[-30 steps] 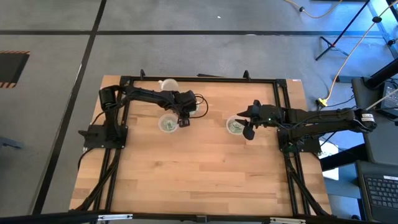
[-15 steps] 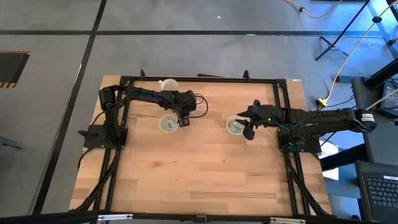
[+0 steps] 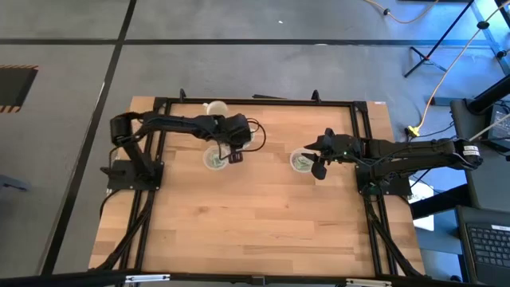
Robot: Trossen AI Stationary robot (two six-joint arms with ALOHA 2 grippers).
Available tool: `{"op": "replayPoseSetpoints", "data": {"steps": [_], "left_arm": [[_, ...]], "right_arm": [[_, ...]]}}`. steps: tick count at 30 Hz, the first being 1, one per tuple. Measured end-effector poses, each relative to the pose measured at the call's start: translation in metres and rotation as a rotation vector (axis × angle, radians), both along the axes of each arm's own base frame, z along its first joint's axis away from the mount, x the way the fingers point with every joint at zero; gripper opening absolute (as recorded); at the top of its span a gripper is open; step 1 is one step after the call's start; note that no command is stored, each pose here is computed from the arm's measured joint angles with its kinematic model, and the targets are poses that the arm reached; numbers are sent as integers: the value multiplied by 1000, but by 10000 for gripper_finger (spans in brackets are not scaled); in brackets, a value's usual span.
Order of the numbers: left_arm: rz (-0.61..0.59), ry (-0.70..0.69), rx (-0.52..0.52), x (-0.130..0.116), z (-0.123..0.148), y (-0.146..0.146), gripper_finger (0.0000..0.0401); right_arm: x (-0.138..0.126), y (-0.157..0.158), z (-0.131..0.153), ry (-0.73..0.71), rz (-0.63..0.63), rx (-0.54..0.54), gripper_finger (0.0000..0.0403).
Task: Pick and place Stevia / Truvia into bins
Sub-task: Put the stevia packet into the left transparent container
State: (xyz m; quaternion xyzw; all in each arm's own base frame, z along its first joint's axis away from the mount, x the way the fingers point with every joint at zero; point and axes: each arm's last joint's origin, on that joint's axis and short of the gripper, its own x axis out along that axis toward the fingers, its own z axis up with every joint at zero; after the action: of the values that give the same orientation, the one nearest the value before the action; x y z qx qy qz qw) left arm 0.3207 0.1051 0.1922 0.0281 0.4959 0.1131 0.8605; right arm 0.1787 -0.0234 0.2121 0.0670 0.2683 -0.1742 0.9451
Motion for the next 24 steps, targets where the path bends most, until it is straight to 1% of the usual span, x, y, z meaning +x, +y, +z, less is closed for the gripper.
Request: {"op": "replayPoseSetpoints", "data": {"steps": [3,6,9,12,15,19,24], "left_arm": [[-2,-24,-14,-11,24,-13,3],[33,3,-68,-28,41,-28,3],[87,43,-127,-42,51,-43,3],[132,107,-163,-52,48,-56,3],[180,187,-167,-58,35,-64,3],[226,269,-173,-59,17,-66,3],[239,309,-177,-57,4,-63,4]], "right_arm": [[0,0,0,5,-1,1,145],[-1,0,-1,16,-1,3,145],[-1,0,-2,22,-1,4,145],[-1,0,-2,25,-1,4,145],[-1,0,-2,25,-1,4,145],[-1,0,-2,25,-2,5,145],[-1,0,-2,25,-2,5,145]]}}
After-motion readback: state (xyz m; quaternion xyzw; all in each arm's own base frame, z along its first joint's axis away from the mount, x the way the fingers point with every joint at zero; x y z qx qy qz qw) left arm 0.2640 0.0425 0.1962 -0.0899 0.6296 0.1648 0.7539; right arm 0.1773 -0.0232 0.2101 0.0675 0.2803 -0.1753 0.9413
